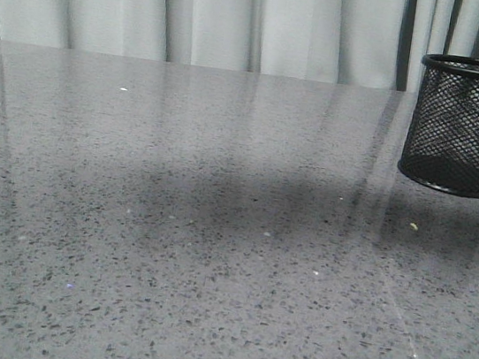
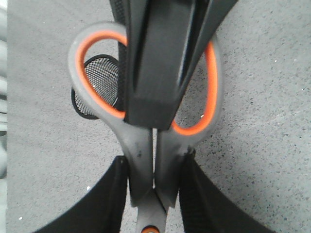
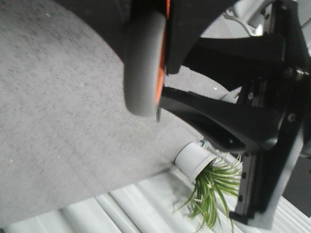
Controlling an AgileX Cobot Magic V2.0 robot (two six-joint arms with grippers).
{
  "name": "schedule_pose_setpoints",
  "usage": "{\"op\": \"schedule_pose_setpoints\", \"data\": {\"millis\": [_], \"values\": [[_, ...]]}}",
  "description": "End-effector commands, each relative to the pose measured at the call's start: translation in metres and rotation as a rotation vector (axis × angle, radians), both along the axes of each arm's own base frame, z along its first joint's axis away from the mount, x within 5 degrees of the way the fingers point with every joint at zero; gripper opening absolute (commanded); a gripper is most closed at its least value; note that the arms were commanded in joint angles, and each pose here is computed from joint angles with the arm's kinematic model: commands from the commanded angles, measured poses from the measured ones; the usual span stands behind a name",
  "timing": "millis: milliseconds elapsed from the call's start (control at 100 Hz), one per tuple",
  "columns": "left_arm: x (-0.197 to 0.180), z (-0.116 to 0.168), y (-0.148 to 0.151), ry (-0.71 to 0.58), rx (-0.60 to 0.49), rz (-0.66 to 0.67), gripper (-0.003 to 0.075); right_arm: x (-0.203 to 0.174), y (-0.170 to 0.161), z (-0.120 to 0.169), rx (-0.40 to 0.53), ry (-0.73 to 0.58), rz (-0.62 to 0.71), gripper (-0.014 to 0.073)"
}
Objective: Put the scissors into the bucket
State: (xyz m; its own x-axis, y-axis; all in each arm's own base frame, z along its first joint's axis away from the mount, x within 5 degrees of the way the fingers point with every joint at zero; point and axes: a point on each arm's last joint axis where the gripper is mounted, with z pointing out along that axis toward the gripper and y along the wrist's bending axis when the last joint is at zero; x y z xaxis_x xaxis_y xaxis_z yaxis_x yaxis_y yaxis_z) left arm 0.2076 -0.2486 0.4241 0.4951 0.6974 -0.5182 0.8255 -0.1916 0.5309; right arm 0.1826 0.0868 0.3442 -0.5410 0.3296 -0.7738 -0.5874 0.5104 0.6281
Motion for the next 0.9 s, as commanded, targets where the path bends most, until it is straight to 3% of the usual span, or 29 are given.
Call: {"op": "schedule_pose_setpoints", "data": {"millis": [0, 160, 240, 360, 440, 550, 580, 700, 890], "values": [[-0.021, 0.044, 0.013, -0.078, -0.192, 0.012, 0.0173, 0.004, 0.001, 0.011, 0.019, -0.046, 0.012, -0.0064], [-0.042, 0.079, 0.041, -0.159, -0.331, 0.085, 0.0477, 0.008, -0.005, 0.037, -0.040, -0.149, -0.020, -0.0064], [-0.059, 0.097, 0.063, -0.187, -0.397, 0.134, 0.0514, 0.010, -0.010, 0.059, -0.127, -0.207, -0.042, -0.0064], [-0.091, 0.122, 0.101, -0.181, -0.516, 0.214, 0.0395, 0.011, -0.023, 0.092, -0.337, -0.216, -0.099, -0.0064], [-0.114, 0.134, 0.127, -0.143, -0.607, 0.270, 0.0232, 0.010, -0.033, 0.117, -0.503, -0.180, -0.117, -0.0064], [-0.138, 0.140, 0.154, -0.104, -0.684, 0.305, 0.0011, 0.017, -0.046, 0.133, -0.711, -0.011, -0.087, -0.0064], [-0.146, 0.140, 0.161, -0.109, -0.689, 0.302, -0.0019, 0.018, -0.049, 0.141, -0.749, 0.021, -0.094, -0.0064], [-0.163, 0.135, 0.179, -0.124, -0.713, 0.296, -0.0020, 0.036, -0.061, 0.156, -0.808, 0.073, -0.240, -0.0064], [-0.177, 0.116, 0.193, -0.116, -0.700, 0.297, -0.0020, 0.060, -0.065, 0.146, -0.823, 0.144, -0.261, -0.0064]]}}
